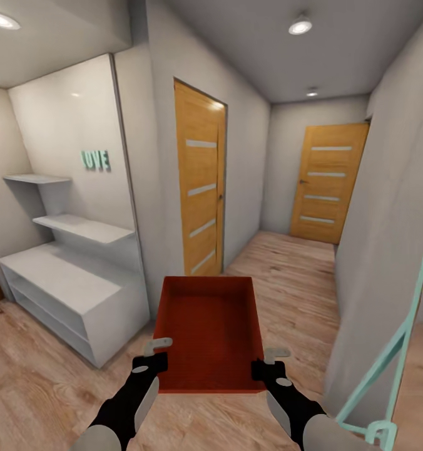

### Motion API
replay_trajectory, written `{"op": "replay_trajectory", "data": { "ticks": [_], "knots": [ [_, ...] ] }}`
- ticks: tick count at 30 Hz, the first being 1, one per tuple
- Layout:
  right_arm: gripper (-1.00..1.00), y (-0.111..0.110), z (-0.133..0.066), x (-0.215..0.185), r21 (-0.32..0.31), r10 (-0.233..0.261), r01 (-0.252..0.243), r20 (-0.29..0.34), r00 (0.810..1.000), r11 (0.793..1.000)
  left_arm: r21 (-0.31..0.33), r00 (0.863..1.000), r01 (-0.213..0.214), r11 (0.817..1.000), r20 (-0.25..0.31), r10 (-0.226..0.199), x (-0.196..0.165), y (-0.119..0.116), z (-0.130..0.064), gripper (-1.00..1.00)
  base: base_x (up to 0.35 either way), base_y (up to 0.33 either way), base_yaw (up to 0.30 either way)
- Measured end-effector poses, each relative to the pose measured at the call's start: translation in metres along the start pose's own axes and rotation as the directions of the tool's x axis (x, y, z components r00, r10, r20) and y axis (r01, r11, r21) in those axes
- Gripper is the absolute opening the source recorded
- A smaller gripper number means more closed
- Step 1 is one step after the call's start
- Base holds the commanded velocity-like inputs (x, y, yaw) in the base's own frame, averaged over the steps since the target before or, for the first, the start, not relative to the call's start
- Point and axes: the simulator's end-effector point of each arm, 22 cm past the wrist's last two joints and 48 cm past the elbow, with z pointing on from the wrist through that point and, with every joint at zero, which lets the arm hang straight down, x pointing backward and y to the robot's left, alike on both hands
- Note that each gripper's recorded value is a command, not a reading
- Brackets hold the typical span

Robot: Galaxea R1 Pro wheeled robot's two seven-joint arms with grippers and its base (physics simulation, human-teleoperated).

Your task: Move the two storage containers from the living room to the garage. In the garage, place one container on the floor and stack the other container on top of it (either order is fine).

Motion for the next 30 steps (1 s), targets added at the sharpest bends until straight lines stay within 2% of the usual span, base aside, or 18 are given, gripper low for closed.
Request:
{"op": "replay_trajectory", "data": {
  "ticks": [17,30],
  "knots": [
    [-1.00,-0.0002,0.0000,0.0001,0.000,0.000,0.000,-0.001,1.000,1.000,0.000,1.000,0.000,1.000,-0.001,0.000,0.0003,-0.0001,-0.0001,-1.00,0.322,0.071,0.000],
    [-1.00,-0.0002,0.0000,-0.0004,0.000,0.000,0.000,0.002,1.000,1.000,0.000,1.000,0.001,1.000,0.002,-0.001,-0.0004,-0.0002,-0.0001,-1.00,0.322,0.071,-0.216]
  ]
}}
